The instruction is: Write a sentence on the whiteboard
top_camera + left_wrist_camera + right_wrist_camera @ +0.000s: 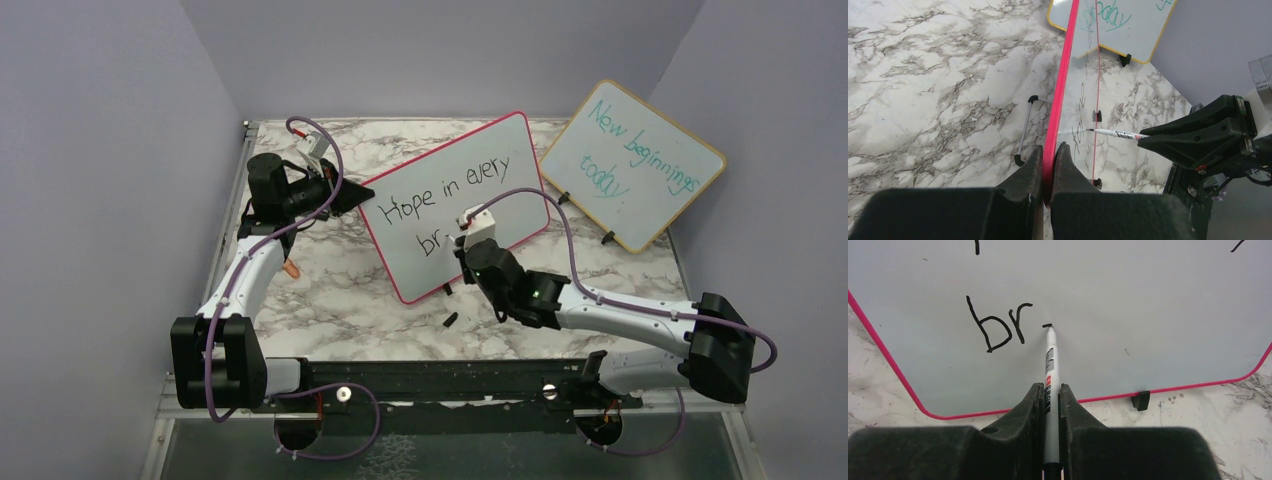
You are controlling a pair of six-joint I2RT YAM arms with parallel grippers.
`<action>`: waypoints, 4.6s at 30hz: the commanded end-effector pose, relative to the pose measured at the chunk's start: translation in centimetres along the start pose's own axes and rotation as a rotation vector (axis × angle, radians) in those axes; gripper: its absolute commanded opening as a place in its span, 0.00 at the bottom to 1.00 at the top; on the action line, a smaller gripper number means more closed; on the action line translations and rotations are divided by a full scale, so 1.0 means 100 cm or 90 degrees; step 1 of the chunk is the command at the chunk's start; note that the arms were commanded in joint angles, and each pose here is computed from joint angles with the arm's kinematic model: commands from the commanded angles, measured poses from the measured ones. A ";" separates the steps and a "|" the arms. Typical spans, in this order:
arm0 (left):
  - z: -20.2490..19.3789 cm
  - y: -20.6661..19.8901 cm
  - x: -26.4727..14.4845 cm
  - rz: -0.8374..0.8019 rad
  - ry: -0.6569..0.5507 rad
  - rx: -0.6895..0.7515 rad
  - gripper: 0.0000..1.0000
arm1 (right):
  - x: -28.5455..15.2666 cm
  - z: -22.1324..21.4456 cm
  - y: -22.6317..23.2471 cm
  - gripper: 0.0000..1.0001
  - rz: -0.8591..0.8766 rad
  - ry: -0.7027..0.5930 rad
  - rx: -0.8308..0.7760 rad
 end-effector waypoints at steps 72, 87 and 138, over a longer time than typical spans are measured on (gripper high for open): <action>-0.029 0.033 0.002 0.110 0.044 -0.008 0.00 | -0.001 -0.011 0.000 0.01 0.054 0.043 -0.037; -0.029 0.034 0.003 0.110 0.044 -0.007 0.00 | -0.004 -0.015 -0.008 0.01 0.016 0.054 -0.057; -0.029 0.034 0.003 0.110 0.046 -0.007 0.00 | 0.010 0.010 -0.026 0.01 -0.012 -0.042 -0.002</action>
Point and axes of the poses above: each gripper's point midway between its finger pads, its own x axis out along the fingers, its own y axis along the line the jaws close on, z = x × y, the point moved 9 cm from there along -x, back along the fingers, and after that the axes turned 9 degrees about -x, right-handed, at the moved point
